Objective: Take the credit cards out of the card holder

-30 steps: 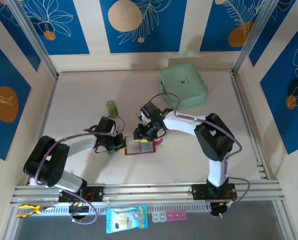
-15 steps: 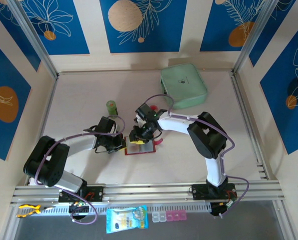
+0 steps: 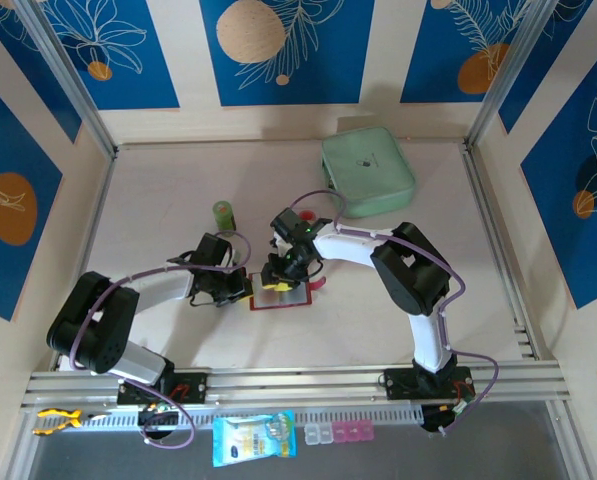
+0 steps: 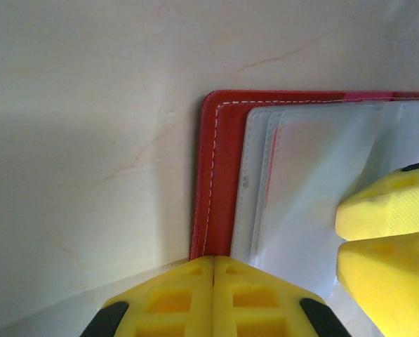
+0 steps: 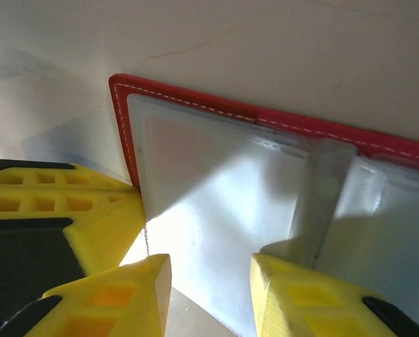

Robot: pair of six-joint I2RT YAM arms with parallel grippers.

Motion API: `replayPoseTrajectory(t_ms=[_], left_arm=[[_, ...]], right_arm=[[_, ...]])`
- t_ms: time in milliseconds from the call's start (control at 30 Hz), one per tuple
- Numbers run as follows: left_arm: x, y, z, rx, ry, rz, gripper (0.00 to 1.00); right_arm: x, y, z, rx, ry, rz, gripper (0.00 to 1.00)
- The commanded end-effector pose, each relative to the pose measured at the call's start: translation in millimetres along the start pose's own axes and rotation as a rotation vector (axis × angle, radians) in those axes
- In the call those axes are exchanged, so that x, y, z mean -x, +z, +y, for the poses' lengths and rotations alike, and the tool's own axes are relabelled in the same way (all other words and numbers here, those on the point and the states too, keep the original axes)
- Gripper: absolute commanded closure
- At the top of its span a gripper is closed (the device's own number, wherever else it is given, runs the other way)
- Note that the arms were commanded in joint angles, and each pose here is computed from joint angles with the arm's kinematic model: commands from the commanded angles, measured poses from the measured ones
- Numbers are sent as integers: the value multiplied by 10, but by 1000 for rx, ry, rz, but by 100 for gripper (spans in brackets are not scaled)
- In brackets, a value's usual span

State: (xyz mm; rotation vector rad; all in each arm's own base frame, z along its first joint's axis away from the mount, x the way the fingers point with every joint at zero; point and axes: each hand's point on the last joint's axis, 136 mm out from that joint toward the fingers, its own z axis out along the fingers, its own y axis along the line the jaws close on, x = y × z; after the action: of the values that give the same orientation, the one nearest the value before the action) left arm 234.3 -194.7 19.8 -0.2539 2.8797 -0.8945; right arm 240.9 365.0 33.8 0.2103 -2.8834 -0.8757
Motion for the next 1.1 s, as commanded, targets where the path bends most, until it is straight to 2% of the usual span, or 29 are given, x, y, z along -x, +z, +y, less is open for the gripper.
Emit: replayPoseTrajectory(t_ms=[0, 300, 767, 1067], left_arm=[[-88, 22, 153, 67, -3, 29, 100], [-82, 17, 179, 79, -5, 26, 100], [83, -176, -116, -9, 23, -55, 100], [144, -190, -400, -117, 11, -61, 88]], right_arm=[[-46, -59, -88, -54, 11, 9, 63], [-60, -134, -156, -32, 17, 4, 64], [-59, -121, -176, 174, 14, 29, 65], [-62, -99, -268, 242, 42, 32, 66]])
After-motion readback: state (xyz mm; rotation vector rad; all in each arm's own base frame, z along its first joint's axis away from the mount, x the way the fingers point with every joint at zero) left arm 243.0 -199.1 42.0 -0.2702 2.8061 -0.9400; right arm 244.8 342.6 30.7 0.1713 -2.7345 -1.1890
